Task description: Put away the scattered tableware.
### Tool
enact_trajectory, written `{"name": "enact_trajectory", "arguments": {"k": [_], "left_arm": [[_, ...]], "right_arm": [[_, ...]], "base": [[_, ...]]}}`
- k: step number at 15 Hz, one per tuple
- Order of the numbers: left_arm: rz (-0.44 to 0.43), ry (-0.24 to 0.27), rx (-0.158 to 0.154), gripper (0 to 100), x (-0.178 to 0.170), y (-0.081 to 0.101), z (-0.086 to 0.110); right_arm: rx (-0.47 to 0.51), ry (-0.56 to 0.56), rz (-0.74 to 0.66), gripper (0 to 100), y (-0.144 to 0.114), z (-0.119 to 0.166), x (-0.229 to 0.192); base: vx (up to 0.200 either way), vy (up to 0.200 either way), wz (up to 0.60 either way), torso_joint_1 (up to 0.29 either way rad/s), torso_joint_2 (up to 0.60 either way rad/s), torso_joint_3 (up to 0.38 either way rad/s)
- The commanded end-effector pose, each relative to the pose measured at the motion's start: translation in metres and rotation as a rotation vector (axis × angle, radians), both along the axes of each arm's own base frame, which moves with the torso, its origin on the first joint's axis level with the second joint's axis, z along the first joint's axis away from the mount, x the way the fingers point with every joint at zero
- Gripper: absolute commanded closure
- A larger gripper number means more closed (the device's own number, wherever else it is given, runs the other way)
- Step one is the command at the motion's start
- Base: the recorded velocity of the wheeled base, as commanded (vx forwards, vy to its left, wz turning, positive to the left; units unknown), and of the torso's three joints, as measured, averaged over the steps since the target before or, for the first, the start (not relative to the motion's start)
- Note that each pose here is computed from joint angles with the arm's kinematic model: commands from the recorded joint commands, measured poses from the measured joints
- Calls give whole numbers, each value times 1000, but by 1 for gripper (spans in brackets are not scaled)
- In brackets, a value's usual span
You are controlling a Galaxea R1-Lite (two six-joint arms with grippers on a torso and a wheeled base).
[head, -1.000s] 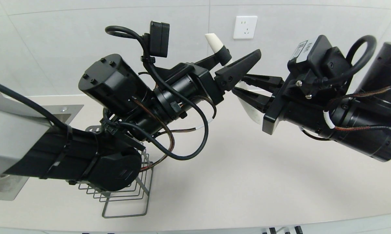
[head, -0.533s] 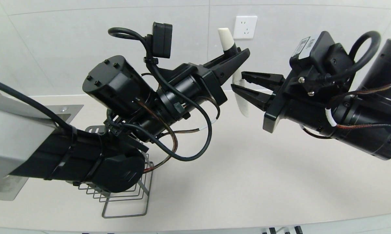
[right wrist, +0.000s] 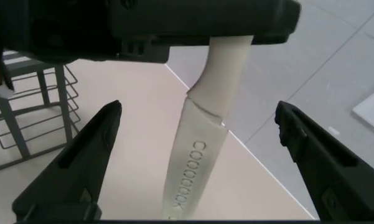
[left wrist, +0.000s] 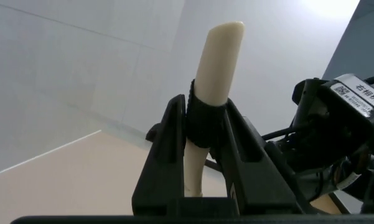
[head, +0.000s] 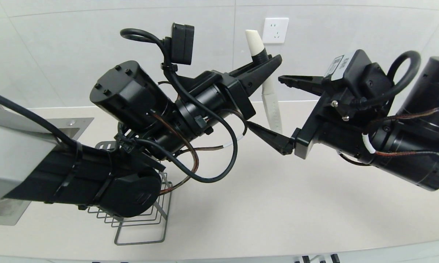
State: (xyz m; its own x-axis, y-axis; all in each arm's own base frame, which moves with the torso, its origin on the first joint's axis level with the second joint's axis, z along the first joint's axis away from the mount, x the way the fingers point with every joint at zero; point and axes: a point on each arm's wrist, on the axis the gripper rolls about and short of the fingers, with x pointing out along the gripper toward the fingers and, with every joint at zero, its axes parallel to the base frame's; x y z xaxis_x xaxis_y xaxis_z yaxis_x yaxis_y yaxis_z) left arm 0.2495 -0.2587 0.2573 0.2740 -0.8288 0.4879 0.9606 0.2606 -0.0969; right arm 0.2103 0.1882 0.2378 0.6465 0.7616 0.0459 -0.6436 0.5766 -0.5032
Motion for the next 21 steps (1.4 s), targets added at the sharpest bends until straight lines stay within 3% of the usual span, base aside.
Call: {"name": "enact_trajectory", "arguments": {"k": [1,3,4,5,7,10,11,15,17,21], "left_arm": [[15,-38,-23,100,-8,10,16],[74,-85,-18,100,-6,22,23],[133,-119,4,100,-2,31,25],[158,-120,16,100,-2,37,24],[181,-99,30,100,-13,49,24],[249,-41,48,100,-24,59,37],[281,-32,48,100,-26,62,39],[308,-30,49,100,-41,76,46],[368,-15,57,100,-45,82,45],[408,-2,48,100,-46,84,44]], "right_arm": [[3,-4,-3,0,-9,1,-9],[8,-7,-14,0,-28,1,-27],[21,-24,-48,0,-55,2,-47],[40,-48,-69,0,-71,5,-62],[126,-142,-161,0,-130,12,-123],[238,-244,-301,0,-172,13,-181],[262,-263,-330,100,-178,5,-192],[344,-305,-475,100,-192,-13,-222],[400,-306,-540,100,-193,-15,-228],[438,-349,-660,100,-193,-31,-242]], "base": [[0,0,0,0,0,0],[0,0,0,0,0,0],[0,0,0,0,0,0],[0,0,0,0,0,0],[0,0,0,0,0,0],[0,0,0,0,0,0],[0,0,0,0,0,0],[0,0,0,0,0,0],[0,0,0,0,0,0],[0,0,0,0,0,0]]}}
